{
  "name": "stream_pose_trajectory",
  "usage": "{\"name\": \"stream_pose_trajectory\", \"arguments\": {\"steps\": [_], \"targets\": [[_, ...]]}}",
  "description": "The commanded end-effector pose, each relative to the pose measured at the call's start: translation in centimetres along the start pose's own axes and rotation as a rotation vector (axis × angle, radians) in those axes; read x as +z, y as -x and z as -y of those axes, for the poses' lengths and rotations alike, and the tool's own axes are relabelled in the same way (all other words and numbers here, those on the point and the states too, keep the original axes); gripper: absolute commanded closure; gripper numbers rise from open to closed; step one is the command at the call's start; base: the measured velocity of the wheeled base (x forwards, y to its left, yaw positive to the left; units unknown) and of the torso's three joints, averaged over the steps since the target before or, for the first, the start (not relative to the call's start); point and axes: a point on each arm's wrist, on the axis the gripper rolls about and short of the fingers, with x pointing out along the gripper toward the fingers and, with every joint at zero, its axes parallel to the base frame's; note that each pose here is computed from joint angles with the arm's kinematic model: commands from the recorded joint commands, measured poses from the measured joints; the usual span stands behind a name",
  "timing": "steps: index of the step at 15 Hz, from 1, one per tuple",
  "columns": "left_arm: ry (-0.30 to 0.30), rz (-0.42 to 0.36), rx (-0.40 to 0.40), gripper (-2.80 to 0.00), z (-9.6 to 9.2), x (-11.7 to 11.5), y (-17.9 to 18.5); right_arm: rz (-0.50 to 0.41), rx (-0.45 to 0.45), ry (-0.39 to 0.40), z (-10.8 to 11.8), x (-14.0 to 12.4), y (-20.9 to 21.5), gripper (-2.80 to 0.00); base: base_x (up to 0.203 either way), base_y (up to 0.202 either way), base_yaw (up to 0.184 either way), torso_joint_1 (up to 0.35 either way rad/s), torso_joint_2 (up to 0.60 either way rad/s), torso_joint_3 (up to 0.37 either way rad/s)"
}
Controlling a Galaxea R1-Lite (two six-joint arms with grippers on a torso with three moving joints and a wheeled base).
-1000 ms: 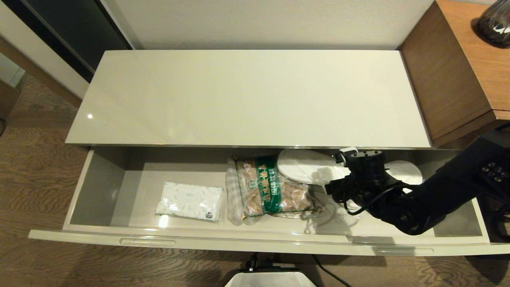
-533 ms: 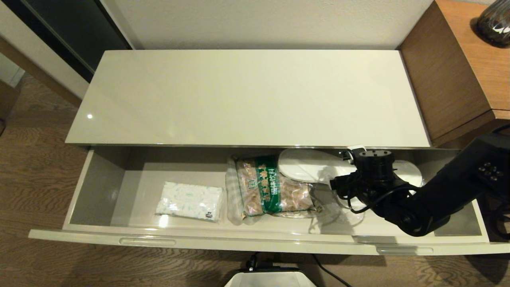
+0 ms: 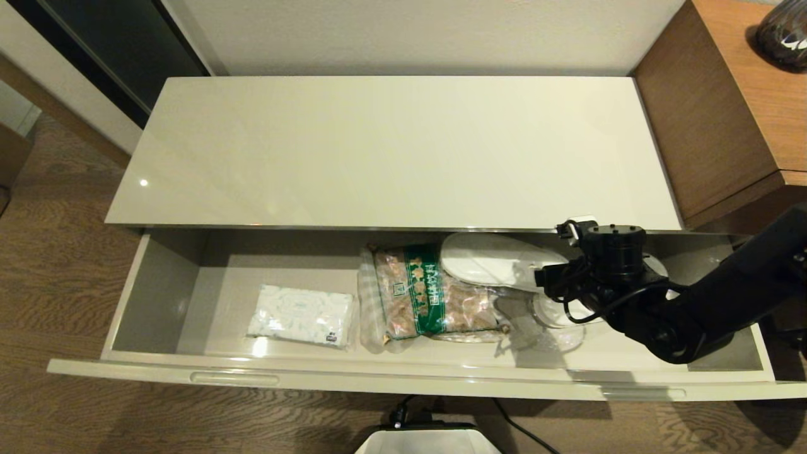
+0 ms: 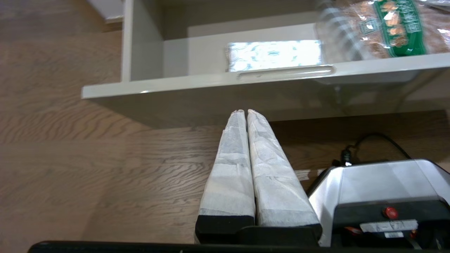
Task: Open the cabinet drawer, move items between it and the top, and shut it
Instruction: Take out the solid drinks from the drawer
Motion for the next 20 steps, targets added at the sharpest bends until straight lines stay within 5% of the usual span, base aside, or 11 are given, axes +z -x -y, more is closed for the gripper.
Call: {"name": "stream_pose_trajectory", "arguments": {"steps": [1,7,13,20], "targets": [[-0.001,-0.002,0.000,0.00,0.0,0.0,0.0,0.007,-0.008,-0.023,0.3,0.3,0.2,-2.80,0.000,0.000,0.000,0.000,0.00,0.000],[-0.001,-0.002,-0.001,0.00,0.0,0.0,0.0,-0.061,-0.006,0.010,-0.4,-1.1,0.3,-2.80,0.000,0.000,0.000,0.000,0.00,0.000],[-0.001,-0.002,0.000,0.00,0.0,0.0,0.0,-0.082,-0.021,0.142,-7.1,-3.0,2.7,-2.80,0.000,0.000,0.000,0.000,0.00,0.000],[-0.001,-0.002,-0.001,0.00,0.0,0.0,0.0,-0.082,-0.023,0.169,-7.4,-3.2,2.7,-2.80,0.000,0.000,0.000,0.000,0.00,0.000]]}}
